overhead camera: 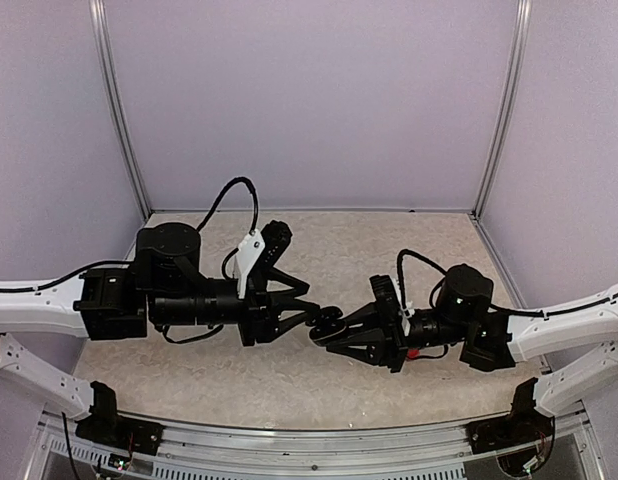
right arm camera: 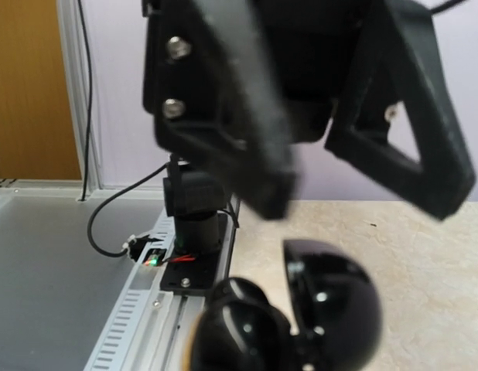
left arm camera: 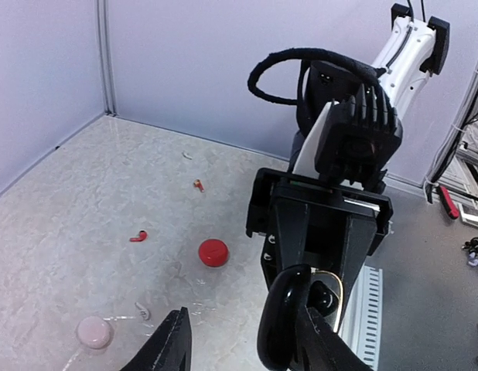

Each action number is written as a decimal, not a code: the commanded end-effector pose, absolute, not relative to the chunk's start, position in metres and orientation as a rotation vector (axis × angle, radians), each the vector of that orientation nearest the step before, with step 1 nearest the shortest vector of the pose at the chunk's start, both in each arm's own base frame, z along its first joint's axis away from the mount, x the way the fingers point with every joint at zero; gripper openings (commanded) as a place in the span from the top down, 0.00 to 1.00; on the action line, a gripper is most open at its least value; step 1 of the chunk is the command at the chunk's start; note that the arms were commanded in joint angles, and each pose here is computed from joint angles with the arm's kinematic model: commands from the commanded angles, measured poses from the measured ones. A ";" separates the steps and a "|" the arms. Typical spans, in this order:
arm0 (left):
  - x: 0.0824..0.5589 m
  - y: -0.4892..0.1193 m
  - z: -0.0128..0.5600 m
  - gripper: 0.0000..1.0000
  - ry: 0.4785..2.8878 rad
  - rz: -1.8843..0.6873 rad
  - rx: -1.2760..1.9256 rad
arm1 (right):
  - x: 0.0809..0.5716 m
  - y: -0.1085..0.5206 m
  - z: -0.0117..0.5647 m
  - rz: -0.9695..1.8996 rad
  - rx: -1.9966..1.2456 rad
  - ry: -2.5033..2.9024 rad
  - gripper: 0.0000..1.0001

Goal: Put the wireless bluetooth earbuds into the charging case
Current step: Open the charging case with the earbuds inside, then close the charging case with the earbuds inside.

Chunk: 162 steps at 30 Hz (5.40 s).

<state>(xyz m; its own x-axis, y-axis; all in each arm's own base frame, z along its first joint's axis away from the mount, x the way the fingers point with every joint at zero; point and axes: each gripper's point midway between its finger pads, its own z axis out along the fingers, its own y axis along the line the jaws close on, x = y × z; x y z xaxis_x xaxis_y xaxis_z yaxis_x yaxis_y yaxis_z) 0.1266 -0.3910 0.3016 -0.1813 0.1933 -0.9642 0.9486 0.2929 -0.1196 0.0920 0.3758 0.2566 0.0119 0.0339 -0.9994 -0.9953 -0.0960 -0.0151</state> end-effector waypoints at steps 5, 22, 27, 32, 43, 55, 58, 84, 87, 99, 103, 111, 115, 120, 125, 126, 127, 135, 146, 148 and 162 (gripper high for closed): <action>0.138 -0.371 0.326 0.58 1.550 -0.736 1.049 | 0.108 0.385 0.262 1.279 -1.195 1.242 1.00; 0.123 -0.388 0.311 0.71 1.529 -0.686 1.177 | 0.103 0.391 0.261 1.322 -1.229 1.239 1.00; 0.124 -0.391 0.306 0.72 1.539 -0.673 1.191 | 0.100 0.391 0.262 1.332 -1.234 1.226 1.00; 0.125 -0.393 0.301 0.73 1.552 -0.661 1.196 | 0.100 0.391 0.261 1.334 -1.235 1.227 1.00; 0.131 -0.396 0.291 0.80 1.587 -0.617 1.202 | 0.100 0.390 0.261 1.334 -1.235 1.224 1.00; 0.139 -0.385 0.301 0.91 1.611 -0.699 1.110 | 0.101 0.390 0.255 1.326 -1.235 1.245 1.00; 0.140 -0.379 0.308 0.93 1.601 -0.726 1.078 | 0.101 0.390 0.253 1.328 -1.234 1.251 1.00; 0.316 -0.201 0.293 1.00 1.907 -0.579 0.129 | 0.103 0.389 0.253 1.312 -1.227 1.251 1.00; 0.355 -0.111 0.298 1.00 1.901 -0.388 -0.199 | 0.104 0.387 0.253 1.302 -1.220 1.255 1.00; 0.354 0.097 0.314 0.54 1.730 0.296 -0.815 | 0.105 0.385 0.255 1.290 -1.213 1.253 1.00; 0.354 0.095 0.318 0.46 1.721 0.273 -0.789 | 0.104 0.386 0.254 1.292 -1.217 1.252 1.00; 0.361 0.077 0.313 0.41 1.753 0.186 -0.691 | 0.104 0.385 0.254 1.290 -1.218 1.251 1.00; 0.372 0.024 0.318 0.38 1.784 0.031 -0.455 | 0.105 0.385 0.253 1.285 -1.215 1.251 1.00; 0.367 -0.091 0.328 0.37 1.784 -0.340 0.018 | 0.104 0.382 0.256 1.284 -1.221 1.232 1.00; 0.318 -0.202 0.335 0.37 1.700 -0.669 0.458 | 0.099 0.377 0.262 1.278 -1.239 1.180 1.00; 0.306 -0.222 0.334 0.37 1.691 -0.722 0.531 | 0.098 0.377 0.262 1.275 -1.247 1.173 1.00; 0.294 -0.241 0.331 0.38 1.685 -0.777 0.607 | 0.097 0.377 0.263 1.275 -1.255 1.163 1.00; 0.199 -0.342 0.312 0.45 1.596 -1.026 1.016 | 0.089 0.376 0.265 1.283 -1.306 1.121 1.00; 0.169 -0.387 0.294 0.55 1.608 -1.008 1.143 | 0.088 0.375 0.268 1.287 -1.303 1.106 1.00; 0.165 -0.393 0.291 0.56 1.607 -0.989 1.169 | 0.088 0.375 0.268 1.286 -1.301 1.109 1.00; 0.129 -0.401 0.303 0.60 1.445 -0.958 1.274 | 0.093 0.373 0.267 1.292 -1.259 1.150 1.00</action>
